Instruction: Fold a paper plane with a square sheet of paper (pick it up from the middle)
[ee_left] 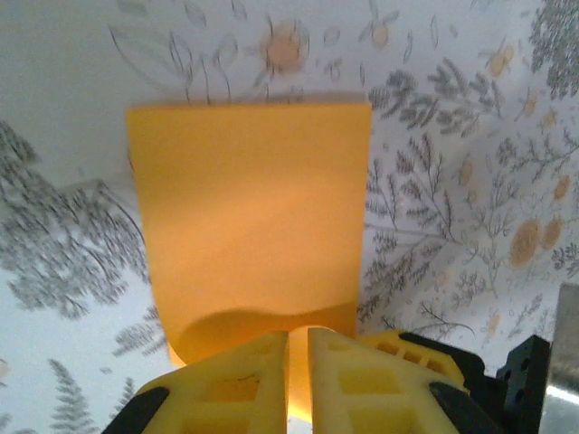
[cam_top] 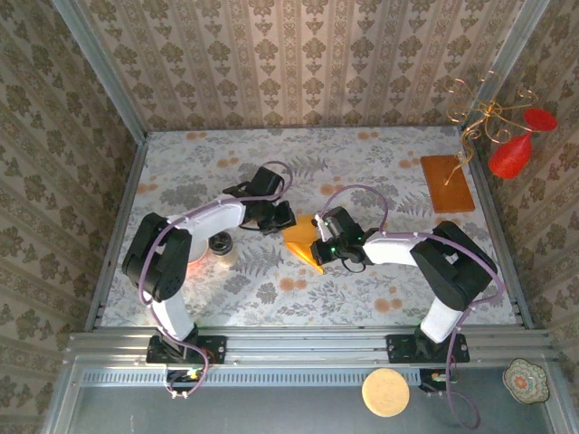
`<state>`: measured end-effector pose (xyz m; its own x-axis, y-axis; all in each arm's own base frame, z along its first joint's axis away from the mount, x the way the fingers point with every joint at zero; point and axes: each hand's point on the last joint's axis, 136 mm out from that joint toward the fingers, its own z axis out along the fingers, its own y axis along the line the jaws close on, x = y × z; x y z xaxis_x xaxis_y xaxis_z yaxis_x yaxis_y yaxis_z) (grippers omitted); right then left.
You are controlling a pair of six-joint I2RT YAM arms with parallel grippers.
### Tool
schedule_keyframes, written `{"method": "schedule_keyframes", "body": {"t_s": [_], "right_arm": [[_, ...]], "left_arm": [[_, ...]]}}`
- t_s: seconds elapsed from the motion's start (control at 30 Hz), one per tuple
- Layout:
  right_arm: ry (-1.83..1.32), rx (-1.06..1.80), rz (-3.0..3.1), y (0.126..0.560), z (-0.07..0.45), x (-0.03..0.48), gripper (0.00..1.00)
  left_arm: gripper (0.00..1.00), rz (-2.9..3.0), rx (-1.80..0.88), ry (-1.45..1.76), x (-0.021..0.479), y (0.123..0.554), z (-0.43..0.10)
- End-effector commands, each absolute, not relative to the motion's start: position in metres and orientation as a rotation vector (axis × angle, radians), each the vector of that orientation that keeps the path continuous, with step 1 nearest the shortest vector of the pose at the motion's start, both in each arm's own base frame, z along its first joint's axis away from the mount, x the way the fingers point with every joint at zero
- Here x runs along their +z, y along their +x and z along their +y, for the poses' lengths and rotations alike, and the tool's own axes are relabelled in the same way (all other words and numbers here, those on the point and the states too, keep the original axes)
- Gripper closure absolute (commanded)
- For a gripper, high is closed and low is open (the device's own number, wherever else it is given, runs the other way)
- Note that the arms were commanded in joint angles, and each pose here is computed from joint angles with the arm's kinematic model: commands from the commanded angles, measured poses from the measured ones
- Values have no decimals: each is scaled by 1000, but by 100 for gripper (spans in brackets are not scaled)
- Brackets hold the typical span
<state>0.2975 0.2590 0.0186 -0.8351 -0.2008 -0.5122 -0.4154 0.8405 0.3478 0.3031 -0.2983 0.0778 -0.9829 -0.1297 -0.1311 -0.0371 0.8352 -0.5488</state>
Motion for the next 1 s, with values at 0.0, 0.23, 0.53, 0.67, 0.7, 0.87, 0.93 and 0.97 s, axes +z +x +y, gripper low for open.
{"method": "schedule_keyframes", "body": {"t_s": [0.0,0.23,0.53,0.67,0.7,0.87,0.93,0.97], "right_arm": [[-445,590,2622,290,249,3,100],[-439,592,2627,289,249,2,100],[-443,593,2629,289,249,1,100],[-446,593,2629,289,249,2,100],[-446,592,2628,289,249,2,100],[-447,591,2628,289,249,2,100],[-447,590,2631,289,249,1,100],[-445,589,2633,289,248,1,100]], "left_arm": [[85,2850,-948,-224,79,288,-308],[85,2871,-1066,-243,74,267,-323],[88,2920,-1056,-265,54,259,-329],[88,2937,-1038,-270,48,259,-328],[88,2941,-1034,-273,47,258,-328],[88,2958,-1003,-289,40,256,-325],[88,2965,-990,-297,37,255,-323],[88,2965,-985,-303,36,255,-322]]}}
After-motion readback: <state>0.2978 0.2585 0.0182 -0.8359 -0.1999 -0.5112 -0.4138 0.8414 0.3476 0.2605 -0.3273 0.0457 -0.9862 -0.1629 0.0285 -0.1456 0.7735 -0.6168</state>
